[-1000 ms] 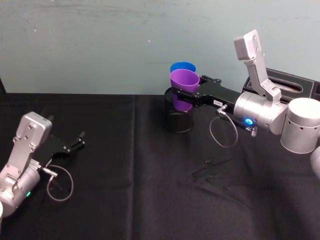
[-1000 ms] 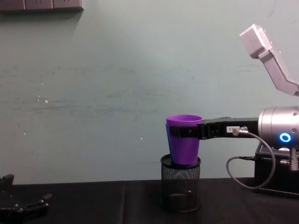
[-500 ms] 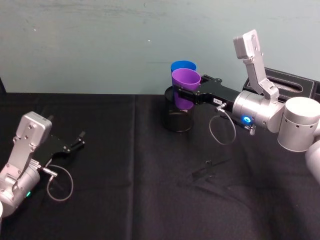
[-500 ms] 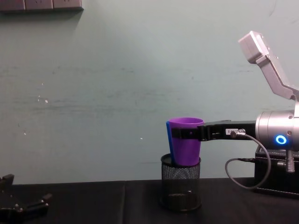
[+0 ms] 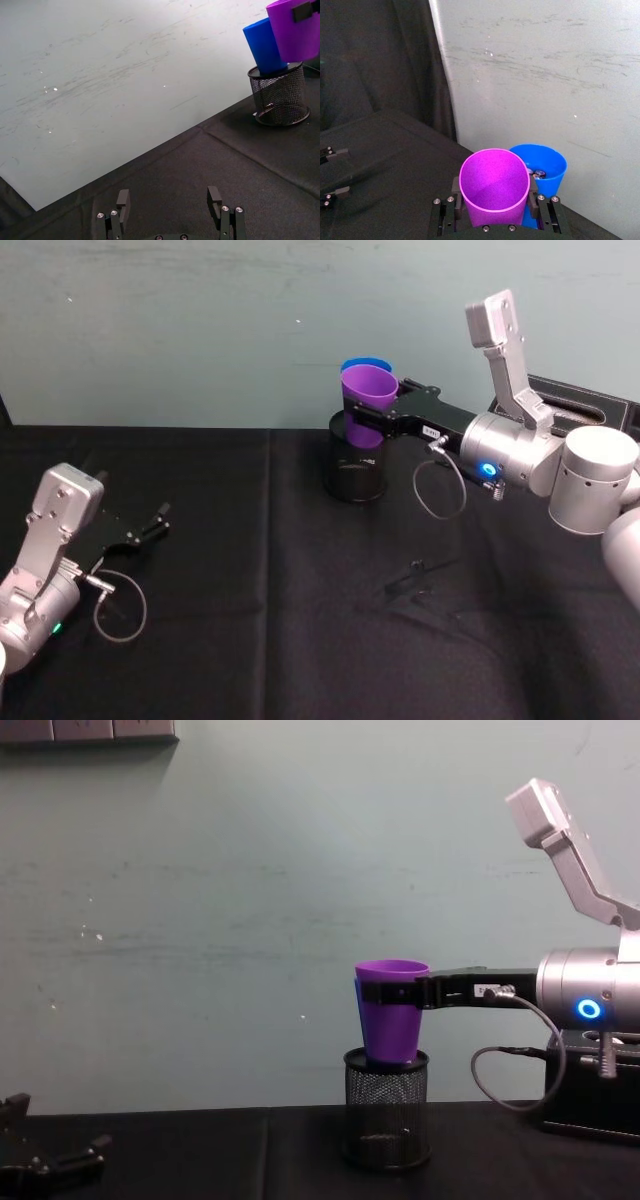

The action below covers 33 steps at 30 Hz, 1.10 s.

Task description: Pick up one cup with a gripper and tap it against the other cup.

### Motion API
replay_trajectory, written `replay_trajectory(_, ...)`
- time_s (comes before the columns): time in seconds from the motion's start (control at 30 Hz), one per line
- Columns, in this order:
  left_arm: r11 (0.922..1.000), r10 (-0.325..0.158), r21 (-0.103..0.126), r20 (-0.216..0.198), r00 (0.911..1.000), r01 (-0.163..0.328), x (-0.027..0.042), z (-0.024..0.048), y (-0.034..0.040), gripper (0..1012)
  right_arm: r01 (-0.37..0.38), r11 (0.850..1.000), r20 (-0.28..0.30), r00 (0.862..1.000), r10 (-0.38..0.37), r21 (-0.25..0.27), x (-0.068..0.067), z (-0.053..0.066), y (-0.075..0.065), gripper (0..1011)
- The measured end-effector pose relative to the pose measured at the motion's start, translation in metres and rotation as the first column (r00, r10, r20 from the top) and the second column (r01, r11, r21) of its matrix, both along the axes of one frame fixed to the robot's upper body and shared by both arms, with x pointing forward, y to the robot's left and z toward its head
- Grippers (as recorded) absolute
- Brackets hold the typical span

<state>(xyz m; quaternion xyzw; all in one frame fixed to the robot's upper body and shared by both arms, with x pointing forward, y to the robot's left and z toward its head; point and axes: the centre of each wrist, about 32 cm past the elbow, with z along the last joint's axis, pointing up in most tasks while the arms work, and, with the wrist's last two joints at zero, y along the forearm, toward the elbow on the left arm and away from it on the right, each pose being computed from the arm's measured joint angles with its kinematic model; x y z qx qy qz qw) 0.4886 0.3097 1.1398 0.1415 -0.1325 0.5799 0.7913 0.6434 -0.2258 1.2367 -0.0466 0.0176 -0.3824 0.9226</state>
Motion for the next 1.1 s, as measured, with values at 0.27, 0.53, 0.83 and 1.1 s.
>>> replay_trajectory(0.27,1.0000,0.000,0.000,0.000,1.0000,0.000,0.0000,0.0000,0.0000,1011,-0.001,1.000,0.000,1.000,0.001,0.001,0.0003,0.0003,0.0000,735)
replay_trajectory(0.53,1.0000,0.000,0.000,0.000,1.0000,0.000,0.0000,0.0000,0.0000,1011,0.000,1.000,0.000,1.000,0.000,0.000,0.0003,0.0001,-0.0001,736)
replay_trajectory(0.83,1.0000,0.000,0.000,0.000,1.0000,0.000,0.0000,0.0000,0.0000,1011,-0.001,1.000,-0.001,1.000,0.001,0.000,0.0001,-0.0002,0.0001,736)
replay_trajectory(1.1,1.0000,0.000,0.000,0.000,1.0000,0.000,0.0000,0.0000,0.0000,1012,-0.001,1.000,0.000,1.000,0.001,0.000,0.0001,-0.0001,0.0001,735)
